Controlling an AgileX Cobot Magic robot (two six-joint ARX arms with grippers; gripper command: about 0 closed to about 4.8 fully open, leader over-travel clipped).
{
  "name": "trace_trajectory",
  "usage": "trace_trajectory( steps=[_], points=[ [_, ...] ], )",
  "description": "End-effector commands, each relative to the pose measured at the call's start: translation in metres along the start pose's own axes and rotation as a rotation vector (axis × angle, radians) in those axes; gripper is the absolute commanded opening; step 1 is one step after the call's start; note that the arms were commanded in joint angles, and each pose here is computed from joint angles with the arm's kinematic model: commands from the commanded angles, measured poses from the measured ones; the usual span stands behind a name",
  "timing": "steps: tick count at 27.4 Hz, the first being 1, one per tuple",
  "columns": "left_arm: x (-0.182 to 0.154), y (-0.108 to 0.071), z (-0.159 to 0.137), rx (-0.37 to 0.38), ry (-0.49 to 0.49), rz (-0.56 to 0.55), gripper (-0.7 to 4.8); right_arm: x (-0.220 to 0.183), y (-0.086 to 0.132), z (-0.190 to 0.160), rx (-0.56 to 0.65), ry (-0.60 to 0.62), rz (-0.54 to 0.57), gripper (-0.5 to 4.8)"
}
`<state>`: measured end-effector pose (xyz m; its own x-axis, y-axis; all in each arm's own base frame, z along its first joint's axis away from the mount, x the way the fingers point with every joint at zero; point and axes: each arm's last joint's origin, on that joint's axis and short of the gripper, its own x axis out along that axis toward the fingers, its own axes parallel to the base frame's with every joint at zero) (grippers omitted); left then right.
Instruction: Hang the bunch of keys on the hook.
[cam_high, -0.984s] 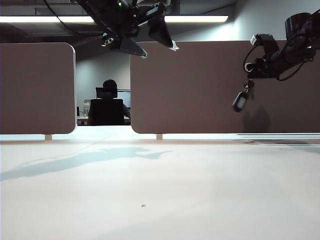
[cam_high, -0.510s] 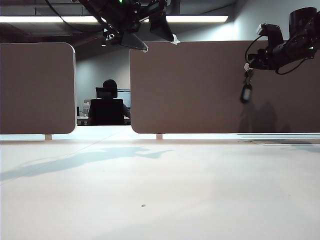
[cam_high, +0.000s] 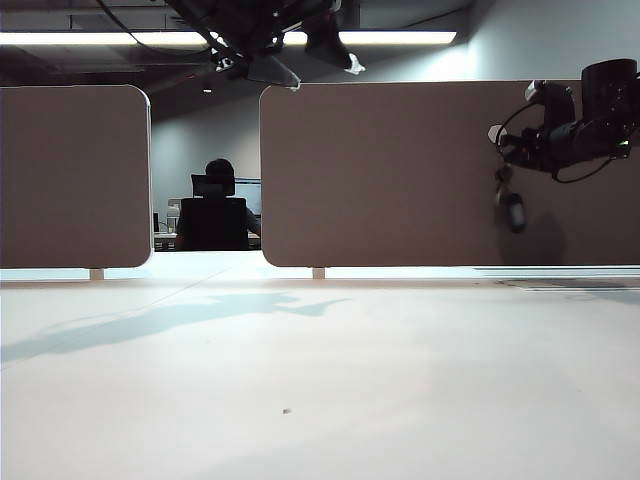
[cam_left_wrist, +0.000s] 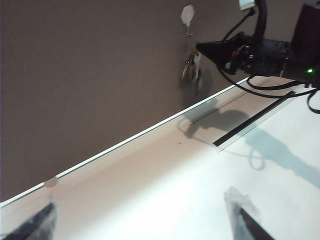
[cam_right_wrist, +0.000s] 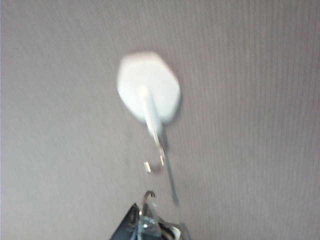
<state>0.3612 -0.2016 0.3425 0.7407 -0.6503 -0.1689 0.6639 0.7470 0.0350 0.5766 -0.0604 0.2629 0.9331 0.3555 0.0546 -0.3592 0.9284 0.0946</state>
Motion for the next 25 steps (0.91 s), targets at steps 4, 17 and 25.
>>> trace_trajectory(
  steps=[4,17,25],
  points=[
    [-0.002,-0.003,0.007,0.011,-0.048,-0.003,4.79,-0.003,0.003,0.019,-0.033,-0.087,0.016,-0.08],
    [-0.002,-0.002,0.007,0.011,-0.048,-0.002,4.79,0.0,0.008,0.02,-0.034,-0.128,0.024,-0.08],
    [-0.002,-0.002,0.007,0.011,-0.047,-0.001,4.79,0.006,0.001,0.003,-0.004,-0.119,-0.007,-0.08]
  ],
)
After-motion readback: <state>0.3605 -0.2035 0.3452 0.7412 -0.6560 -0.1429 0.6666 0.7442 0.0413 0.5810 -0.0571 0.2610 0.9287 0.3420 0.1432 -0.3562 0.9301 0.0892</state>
